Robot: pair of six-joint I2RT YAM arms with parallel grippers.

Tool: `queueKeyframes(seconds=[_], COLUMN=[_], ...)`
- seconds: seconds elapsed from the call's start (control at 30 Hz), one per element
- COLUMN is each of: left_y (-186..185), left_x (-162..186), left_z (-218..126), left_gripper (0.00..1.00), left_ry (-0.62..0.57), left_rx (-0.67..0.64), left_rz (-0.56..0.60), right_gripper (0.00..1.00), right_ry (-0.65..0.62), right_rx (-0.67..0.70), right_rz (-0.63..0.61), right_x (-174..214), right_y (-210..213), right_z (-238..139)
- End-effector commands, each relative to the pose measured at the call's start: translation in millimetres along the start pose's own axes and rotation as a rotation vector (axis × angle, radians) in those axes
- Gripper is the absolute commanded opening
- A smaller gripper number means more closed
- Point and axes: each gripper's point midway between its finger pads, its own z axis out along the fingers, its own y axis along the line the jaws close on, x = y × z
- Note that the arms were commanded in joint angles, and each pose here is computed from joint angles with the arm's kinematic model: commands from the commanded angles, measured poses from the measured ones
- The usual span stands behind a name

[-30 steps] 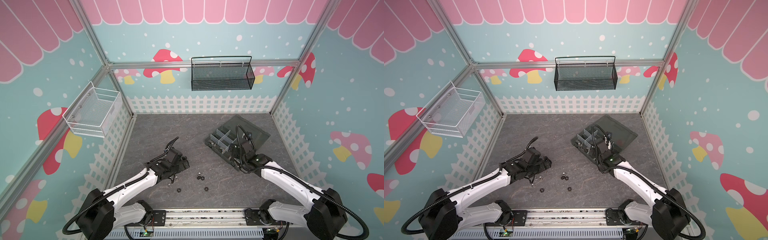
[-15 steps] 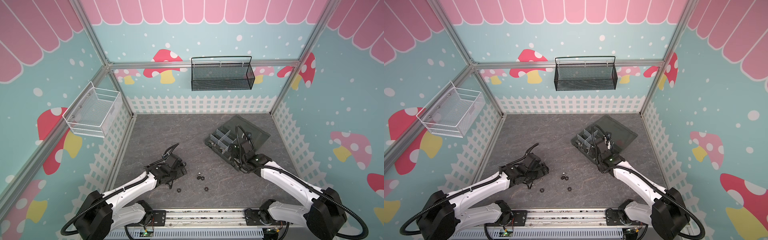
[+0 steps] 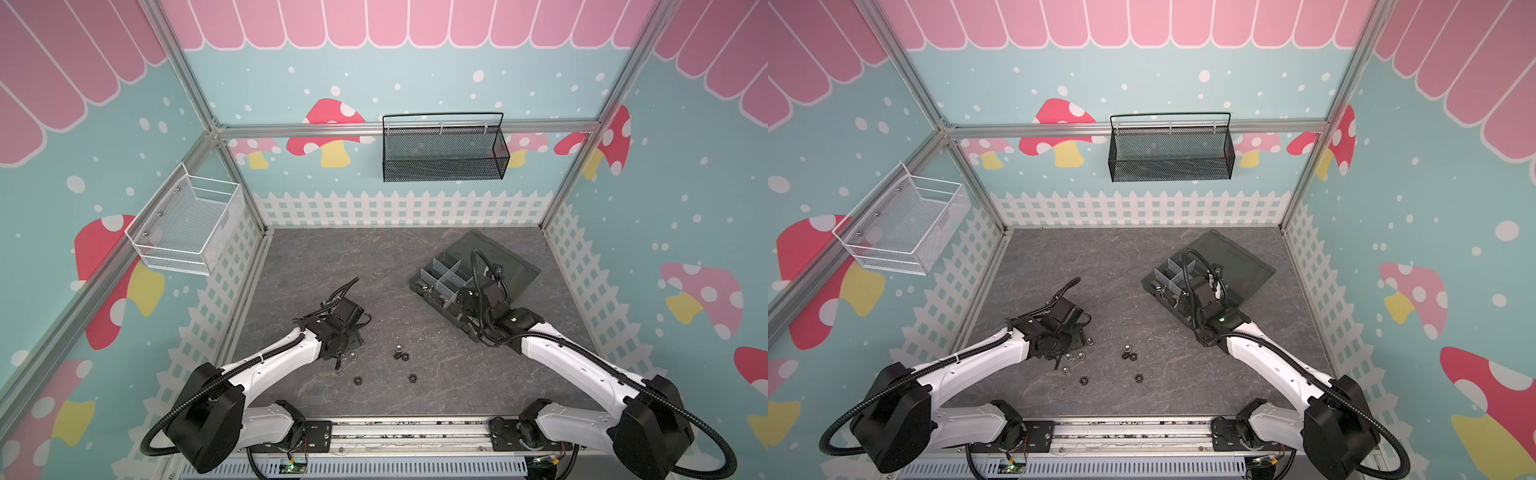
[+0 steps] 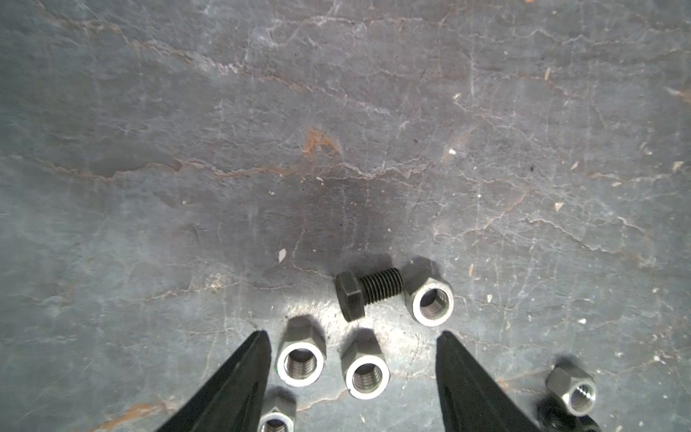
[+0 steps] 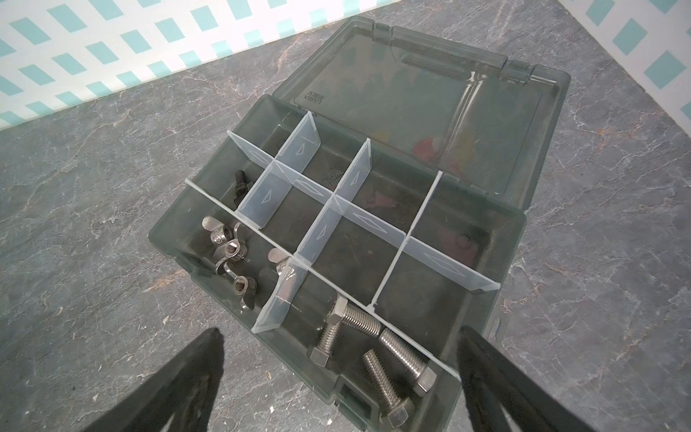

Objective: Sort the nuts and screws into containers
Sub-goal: 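Move the left gripper back to the pile and grasp a black bolt, then lift the black bolt with the left gripper and carry it over the box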

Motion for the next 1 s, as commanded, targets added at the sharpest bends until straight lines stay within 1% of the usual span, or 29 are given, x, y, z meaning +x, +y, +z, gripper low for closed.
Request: queueKeyframes(seconds=[0.0,0.1,0.23,0.97], left_y=[3.2,4.3,0.0,-0.7], left_x=[-12.3,-15.7,-16.6,-1.9], left_z=[-1.1,3.7,10.6,38.4], left_gripper=[0.68,0.68,0.68,0.71], left_ry=[-0.034,-0.035,-0.025,0.059], left_rx=[-0.048,-0.072,-0.070,-0.104], left_rz=[0.023,0.032,0.040,0.081], right_gripper=[0.98,0.98,0.98,0.98], right_ry=[0.003,0.007,0.009,0.022], right_rx=[0.020,0.021,0.021,0.021], right_rz=[0.016,0.014,0.014,0.024], right_x=[4.6,6.0,7.4,13.4], right_y=[-5.8,-6.3,-6.7,-9.1], right_z=[3.5,3.9,4.3,5.1])
